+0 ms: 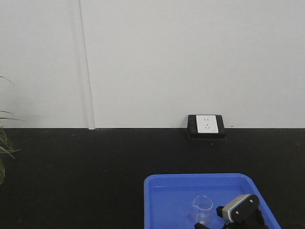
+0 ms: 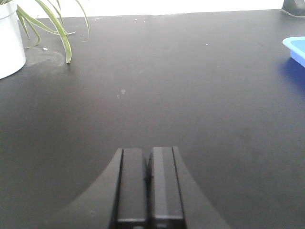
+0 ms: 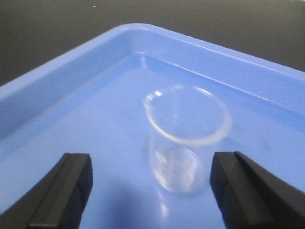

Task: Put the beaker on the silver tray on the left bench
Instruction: 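Lower the open right gripper around the clear glass beaker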

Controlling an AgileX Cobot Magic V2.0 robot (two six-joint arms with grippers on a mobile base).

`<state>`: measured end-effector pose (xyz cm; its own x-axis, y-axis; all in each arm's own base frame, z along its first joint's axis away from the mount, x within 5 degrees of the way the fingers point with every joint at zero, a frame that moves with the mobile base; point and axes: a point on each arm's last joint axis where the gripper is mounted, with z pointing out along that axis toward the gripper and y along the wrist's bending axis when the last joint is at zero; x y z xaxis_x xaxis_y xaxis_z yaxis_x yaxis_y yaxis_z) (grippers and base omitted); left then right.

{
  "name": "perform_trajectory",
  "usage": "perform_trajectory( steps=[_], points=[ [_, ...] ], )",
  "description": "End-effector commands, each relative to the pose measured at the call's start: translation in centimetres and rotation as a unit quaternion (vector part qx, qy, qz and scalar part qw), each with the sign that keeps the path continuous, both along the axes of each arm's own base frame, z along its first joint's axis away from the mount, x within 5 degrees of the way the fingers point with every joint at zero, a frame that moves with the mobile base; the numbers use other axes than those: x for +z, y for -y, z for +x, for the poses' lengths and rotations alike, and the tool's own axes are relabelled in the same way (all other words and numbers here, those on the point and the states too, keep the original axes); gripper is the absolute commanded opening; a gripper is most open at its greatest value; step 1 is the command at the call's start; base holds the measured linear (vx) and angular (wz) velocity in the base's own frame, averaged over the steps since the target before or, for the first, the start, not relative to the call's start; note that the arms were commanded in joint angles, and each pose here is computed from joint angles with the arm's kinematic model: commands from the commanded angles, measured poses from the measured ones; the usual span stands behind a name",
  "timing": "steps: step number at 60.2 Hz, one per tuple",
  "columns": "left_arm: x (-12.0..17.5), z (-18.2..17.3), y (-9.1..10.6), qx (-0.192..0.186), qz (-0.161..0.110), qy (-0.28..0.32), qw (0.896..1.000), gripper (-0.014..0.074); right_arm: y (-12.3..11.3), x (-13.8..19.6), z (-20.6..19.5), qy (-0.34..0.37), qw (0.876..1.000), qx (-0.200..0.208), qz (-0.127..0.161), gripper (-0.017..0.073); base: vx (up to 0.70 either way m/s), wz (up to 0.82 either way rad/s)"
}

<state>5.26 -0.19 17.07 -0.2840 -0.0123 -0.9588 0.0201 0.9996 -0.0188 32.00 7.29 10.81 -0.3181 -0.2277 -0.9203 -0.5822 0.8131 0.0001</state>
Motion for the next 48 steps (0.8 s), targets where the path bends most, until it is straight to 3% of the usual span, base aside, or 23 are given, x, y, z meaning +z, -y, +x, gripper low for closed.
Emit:
perform_trajectory(
  steps=[1,8,34,41,48],
  points=[
    [0.1,0.2,0.0,-0.001,-0.005,0.034,0.999,0.0001,-1.0,1.9,1.8,0.051,0.999,-0.001,0.017,0.0573,0.00,0.00],
    [0.1,0.2,0.0,-0.001,-0.005,0.034,0.999,0.0001,-1.3,1.6,3.2,0.048,0.998,-0.023,0.022,0.0573,0.00,0.00],
    [0.1,0.2,0.0,-0.001,-0.005,0.034,0.999,0.0001,-3.2,0.6,6.4,0.072,0.997,0.002,0.038,0.0569,0.00,0.00],
    [0.1,0.2,0.0,-0.001,-0.005,0.034,0.999,0.0001,-3.3,0.6,6.9,0.072,0.997,0.000,0.034,0.0532,0.00,0.00],
    [0.1,0.2,0.0,-0.001,-0.005,0.034,0.999,0.0001,-3.2,0.9,6.9,0.074,0.997,-0.003,0.034,0.0435,0.00,0.00]
  ],
)
